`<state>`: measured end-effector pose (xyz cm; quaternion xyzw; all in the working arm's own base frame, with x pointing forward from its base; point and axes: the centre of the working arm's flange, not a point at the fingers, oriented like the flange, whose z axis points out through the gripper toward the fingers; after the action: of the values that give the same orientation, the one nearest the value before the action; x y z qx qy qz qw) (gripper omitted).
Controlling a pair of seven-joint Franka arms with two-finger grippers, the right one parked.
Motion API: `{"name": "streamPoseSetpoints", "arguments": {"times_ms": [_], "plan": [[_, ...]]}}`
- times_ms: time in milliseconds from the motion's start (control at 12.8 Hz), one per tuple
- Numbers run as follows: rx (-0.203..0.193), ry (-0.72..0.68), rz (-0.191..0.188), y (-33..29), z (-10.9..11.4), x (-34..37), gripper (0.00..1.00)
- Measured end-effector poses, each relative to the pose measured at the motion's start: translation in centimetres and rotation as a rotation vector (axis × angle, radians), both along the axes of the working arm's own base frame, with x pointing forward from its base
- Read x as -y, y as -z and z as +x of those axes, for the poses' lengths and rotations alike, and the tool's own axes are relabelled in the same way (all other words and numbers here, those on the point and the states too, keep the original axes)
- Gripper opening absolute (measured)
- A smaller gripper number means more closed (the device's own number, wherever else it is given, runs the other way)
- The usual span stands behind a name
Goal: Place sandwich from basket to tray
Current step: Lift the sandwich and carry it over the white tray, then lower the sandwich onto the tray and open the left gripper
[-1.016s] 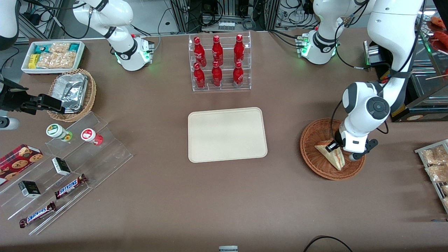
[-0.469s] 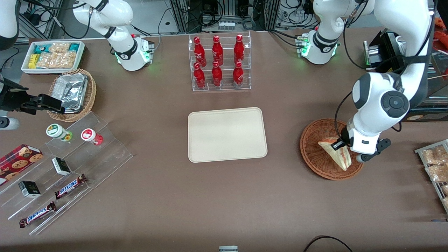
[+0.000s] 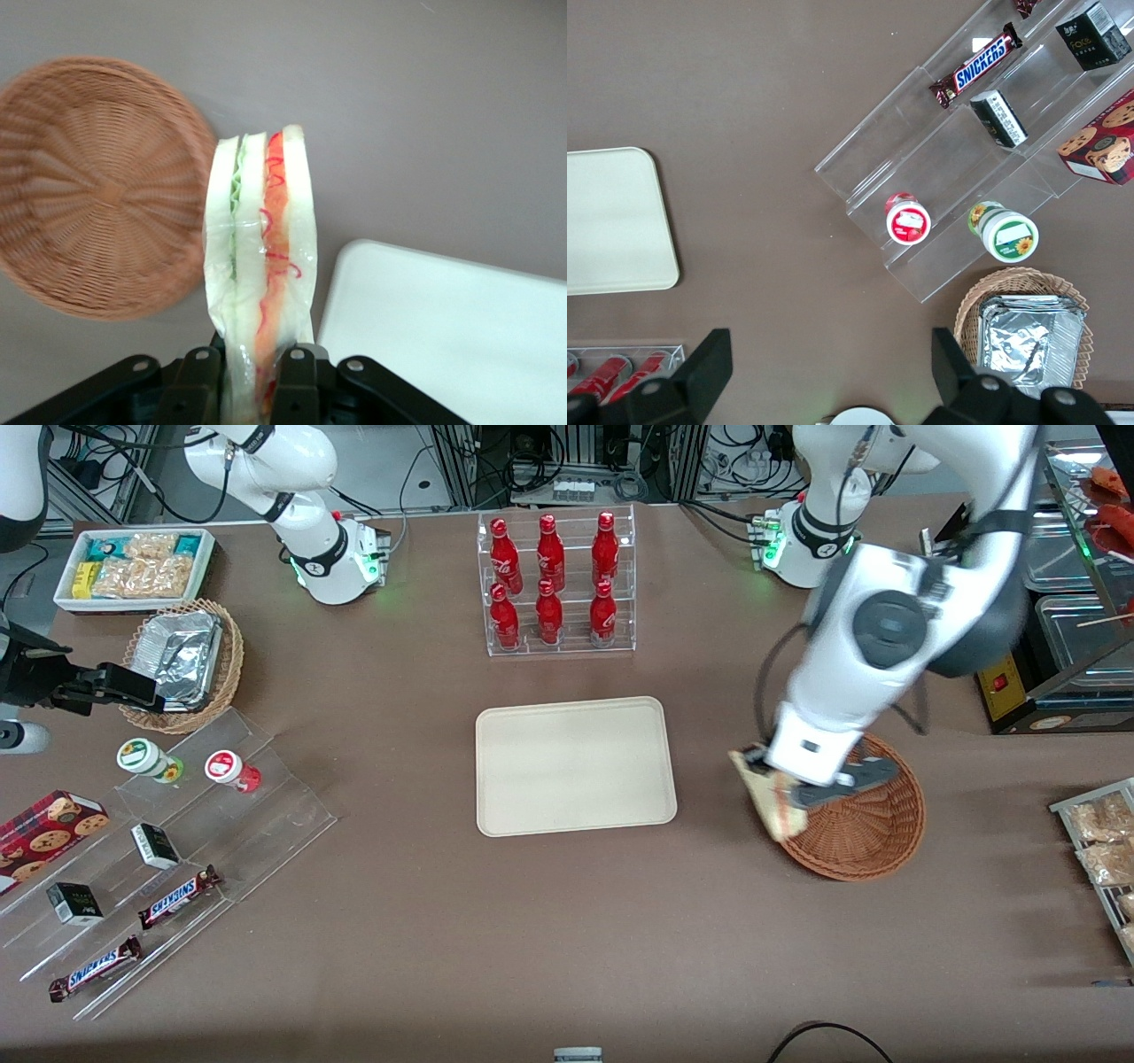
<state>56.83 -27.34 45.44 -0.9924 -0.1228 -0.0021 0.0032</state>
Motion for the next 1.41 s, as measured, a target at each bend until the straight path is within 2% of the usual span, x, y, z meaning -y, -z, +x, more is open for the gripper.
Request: {"name": "streamPoseSetpoints", "arguments": {"times_ms": [234, 547, 859, 1016, 1250, 1406], "plan": [[-0.025, 0.108, 0.007, 2.2, -2.9, 7.7, 0.22], [-0.067, 0.188, 0.022, 7.3, -5.1, 15.0, 0.22], [-0.065, 0.247, 0.010, 12.5, -7.6, 21.4, 0.22], [-0.079, 0.272, 0.019, 14.4, -8.7, 22.8, 0.22], [-0.070, 0.289, 0.007, 16.6, -9.5, 24.2, 0.22], [-0.074, 0.251, 0.010, 18.0, -9.9, 24.7, 0.22]]}}
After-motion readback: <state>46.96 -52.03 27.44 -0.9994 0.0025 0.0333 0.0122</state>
